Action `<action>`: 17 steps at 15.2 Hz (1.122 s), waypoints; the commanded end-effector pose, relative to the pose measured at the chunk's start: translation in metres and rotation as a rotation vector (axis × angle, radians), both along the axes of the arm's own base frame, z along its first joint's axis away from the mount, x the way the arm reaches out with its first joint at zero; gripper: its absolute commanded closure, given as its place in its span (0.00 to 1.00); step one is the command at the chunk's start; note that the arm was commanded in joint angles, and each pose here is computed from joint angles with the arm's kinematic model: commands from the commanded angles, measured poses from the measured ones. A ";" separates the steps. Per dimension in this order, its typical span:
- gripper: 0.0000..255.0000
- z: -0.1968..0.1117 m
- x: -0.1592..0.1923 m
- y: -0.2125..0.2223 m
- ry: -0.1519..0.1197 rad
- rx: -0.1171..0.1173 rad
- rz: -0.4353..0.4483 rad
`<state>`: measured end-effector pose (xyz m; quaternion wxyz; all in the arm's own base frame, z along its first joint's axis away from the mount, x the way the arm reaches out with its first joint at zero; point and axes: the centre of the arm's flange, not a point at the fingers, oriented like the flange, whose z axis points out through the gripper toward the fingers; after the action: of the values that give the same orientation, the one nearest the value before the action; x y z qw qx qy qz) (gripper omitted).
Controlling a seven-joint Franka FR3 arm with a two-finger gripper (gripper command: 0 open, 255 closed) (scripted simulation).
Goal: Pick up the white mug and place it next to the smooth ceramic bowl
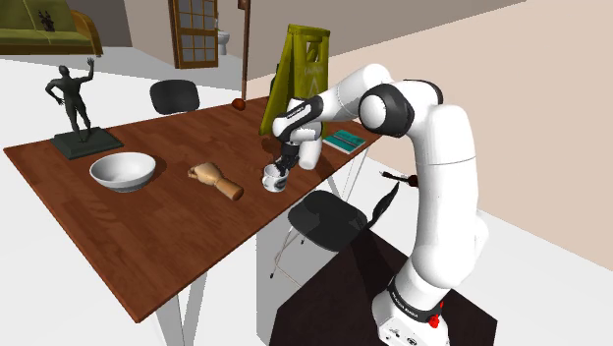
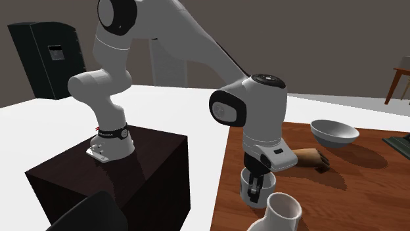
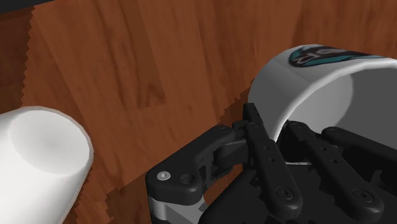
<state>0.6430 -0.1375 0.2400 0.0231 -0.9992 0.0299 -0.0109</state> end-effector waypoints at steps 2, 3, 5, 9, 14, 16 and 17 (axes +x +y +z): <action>1.00 0.000 0.000 0.000 0.000 0.000 0.000; 1.00 0.005 0.000 0.000 0.000 0.000 0.000; 1.00 0.016 0.000 0.000 0.000 0.000 0.000; 1.00 0.037 0.000 0.000 0.000 0.000 0.000; 1.00 0.063 0.000 0.000 0.000 0.000 0.000; 1.00 0.074 0.000 0.000 0.000 0.000 0.000; 1.00 0.079 0.000 0.000 0.000 0.000 0.000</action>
<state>0.6427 -0.1372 0.3135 0.0231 -0.9992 0.0297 -0.0109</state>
